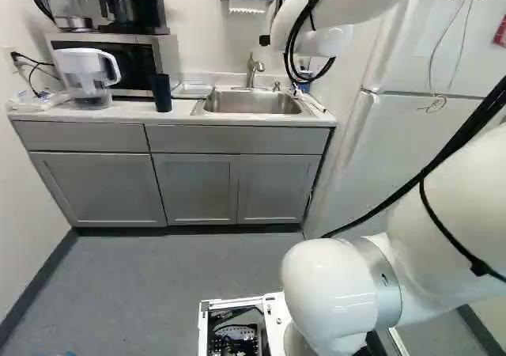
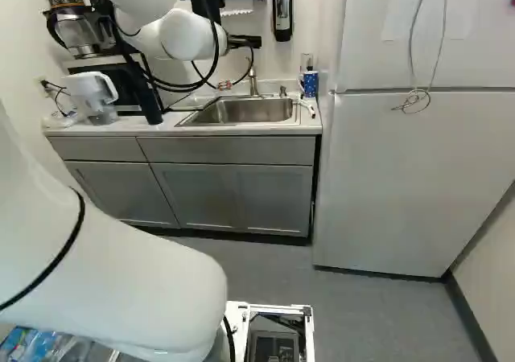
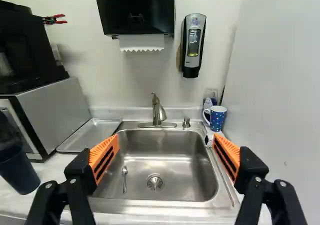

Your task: Rinse the cup and place it in the tray

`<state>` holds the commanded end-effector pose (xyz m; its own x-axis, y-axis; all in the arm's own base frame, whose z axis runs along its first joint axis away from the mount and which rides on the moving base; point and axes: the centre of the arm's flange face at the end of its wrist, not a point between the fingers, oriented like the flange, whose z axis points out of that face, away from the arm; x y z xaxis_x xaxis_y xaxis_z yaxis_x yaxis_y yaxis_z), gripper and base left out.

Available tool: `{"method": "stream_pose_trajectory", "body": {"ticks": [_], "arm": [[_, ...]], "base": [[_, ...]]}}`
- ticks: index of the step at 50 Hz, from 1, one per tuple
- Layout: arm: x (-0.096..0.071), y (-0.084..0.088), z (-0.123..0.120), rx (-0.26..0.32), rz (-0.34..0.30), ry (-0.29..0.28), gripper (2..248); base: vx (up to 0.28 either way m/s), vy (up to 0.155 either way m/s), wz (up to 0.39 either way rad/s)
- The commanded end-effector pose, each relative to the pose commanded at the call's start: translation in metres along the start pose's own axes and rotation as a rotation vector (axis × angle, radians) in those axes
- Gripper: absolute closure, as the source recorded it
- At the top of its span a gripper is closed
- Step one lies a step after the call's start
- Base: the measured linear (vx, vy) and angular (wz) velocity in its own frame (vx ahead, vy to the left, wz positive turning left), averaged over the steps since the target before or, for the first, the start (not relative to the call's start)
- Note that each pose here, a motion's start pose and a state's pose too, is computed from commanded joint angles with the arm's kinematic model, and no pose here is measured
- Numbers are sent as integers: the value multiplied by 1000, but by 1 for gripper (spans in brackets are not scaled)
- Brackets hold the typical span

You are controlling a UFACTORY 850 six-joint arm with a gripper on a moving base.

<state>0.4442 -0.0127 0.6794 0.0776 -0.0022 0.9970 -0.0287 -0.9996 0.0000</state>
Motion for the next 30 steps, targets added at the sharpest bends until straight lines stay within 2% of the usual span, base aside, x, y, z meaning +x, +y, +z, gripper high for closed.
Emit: {"method": "stream_pose_trajectory", "body": {"ticks": [18, 30], "arm": [[0, 0, 0, 0, 0, 0, 3], [0, 0, 0, 0, 0, 0, 3]], "base": [[145, -80, -11], [136, -8, -10]]}}
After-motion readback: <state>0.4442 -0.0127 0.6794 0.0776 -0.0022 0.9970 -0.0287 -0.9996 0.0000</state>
